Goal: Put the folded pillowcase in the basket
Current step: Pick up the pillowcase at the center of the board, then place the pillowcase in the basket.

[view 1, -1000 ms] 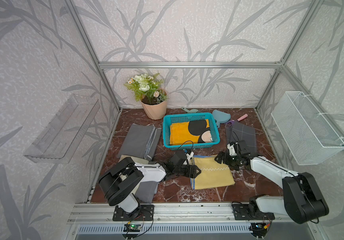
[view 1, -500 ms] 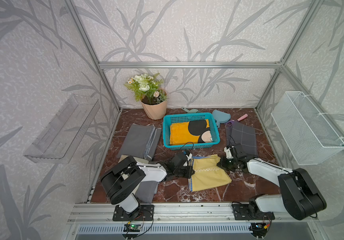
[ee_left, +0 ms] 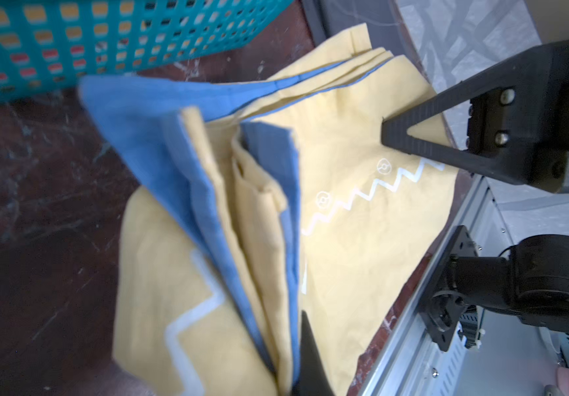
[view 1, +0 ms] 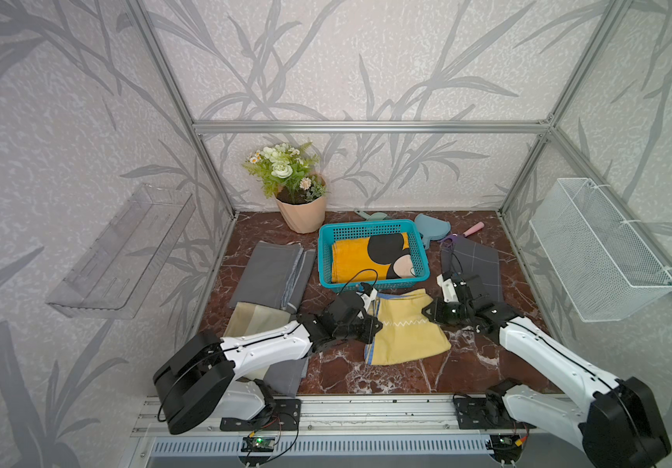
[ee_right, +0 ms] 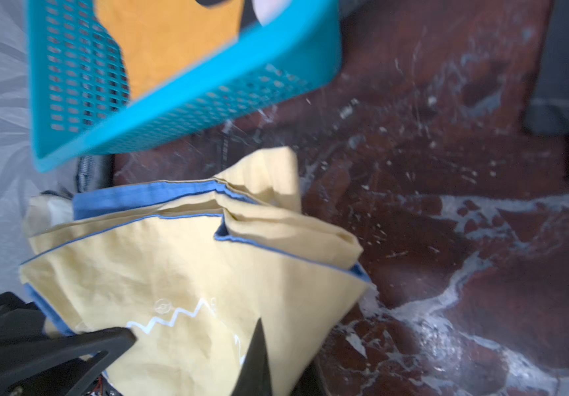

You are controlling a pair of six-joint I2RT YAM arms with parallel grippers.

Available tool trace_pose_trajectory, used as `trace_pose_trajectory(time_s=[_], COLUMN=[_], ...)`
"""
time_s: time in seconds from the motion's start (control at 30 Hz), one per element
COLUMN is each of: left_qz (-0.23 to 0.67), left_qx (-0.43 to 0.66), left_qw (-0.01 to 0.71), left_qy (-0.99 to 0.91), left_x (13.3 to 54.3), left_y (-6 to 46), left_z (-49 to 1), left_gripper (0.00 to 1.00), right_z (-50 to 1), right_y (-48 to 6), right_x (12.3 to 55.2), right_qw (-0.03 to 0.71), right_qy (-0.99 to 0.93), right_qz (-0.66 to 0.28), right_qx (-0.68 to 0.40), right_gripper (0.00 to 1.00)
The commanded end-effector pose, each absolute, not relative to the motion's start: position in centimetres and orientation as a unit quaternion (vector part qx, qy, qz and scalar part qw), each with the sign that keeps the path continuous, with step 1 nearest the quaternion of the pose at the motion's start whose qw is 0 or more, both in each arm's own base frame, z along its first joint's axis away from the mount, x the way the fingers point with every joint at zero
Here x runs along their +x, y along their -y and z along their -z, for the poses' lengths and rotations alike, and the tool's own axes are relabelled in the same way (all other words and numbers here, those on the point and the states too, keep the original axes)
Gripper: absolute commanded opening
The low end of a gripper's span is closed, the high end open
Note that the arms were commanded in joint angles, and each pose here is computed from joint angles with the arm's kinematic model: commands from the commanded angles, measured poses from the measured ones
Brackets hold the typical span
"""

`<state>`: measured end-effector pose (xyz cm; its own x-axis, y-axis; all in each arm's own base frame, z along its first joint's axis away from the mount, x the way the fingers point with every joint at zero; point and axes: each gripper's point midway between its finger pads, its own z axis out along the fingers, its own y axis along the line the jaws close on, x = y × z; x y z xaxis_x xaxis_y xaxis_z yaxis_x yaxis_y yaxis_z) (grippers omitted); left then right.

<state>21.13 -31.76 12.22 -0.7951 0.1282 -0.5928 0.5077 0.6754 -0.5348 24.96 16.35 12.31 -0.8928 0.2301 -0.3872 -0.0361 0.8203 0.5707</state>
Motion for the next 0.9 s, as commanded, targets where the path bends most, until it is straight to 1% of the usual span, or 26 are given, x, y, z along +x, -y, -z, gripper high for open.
trace_pose_trajectory(time_s=[0.0,0.1,0.17,0.3,0.47,0.6,0.77,0.87], left_qz=[0.366,0.353,0.337,0.296,0.26,0.237,0.228,0.229], left_qx=[0.203,0.208,0.199,0.174,0.142,0.122,0.089,0.074], left_qw=[0.307,0.347,0.387,0.441,0.472,0.486,0.486,0.477], left_qy=[-0.855,-0.844,-0.835,-0.829,-0.83,-0.833,-0.839,-0.845], left_x=[21.9,22.9,24.0,27.2,32.5,36.9,42.4,45.0], left_y=[32.3,32.0,31.4,29.5,27.6,26.3,23.9,22.7], left_z=[-16.7,-19.8,-22.0,-24.3,-24.1,-23.9,-22.8,-21.8], left_gripper=[0.0,0.0,0.0,0.0,0.0,0.0,0.0,0.0], right_z=[-15.5,-18.2,-19.8,-22.0,-23.7,-24.1,-22.8,-21.0], right_y=[-16.4,-16.9,-17.1,-17.8,-19.4,-20.2,-20.3,-20.8], right_x=[25.0,26.0,26.9,29.5,34.7,39.1,44.6,47.1], right_qw=[0.248,0.273,0.291,0.318,0.338,0.352,0.351,0.34], right_qy=[-0.922,-0.915,-0.909,-0.903,-0.901,-0.901,-0.904,-0.911], right_qz=[-0.294,-0.298,-0.298,-0.289,-0.269,-0.251,-0.242,-0.232], right_qx=[0.035,0.019,0.011,-0.003,-0.027,-0.031,-0.014,-0.014], right_gripper=[0.0,0.0,0.0,0.0,0.0,0.0,0.0,0.0])
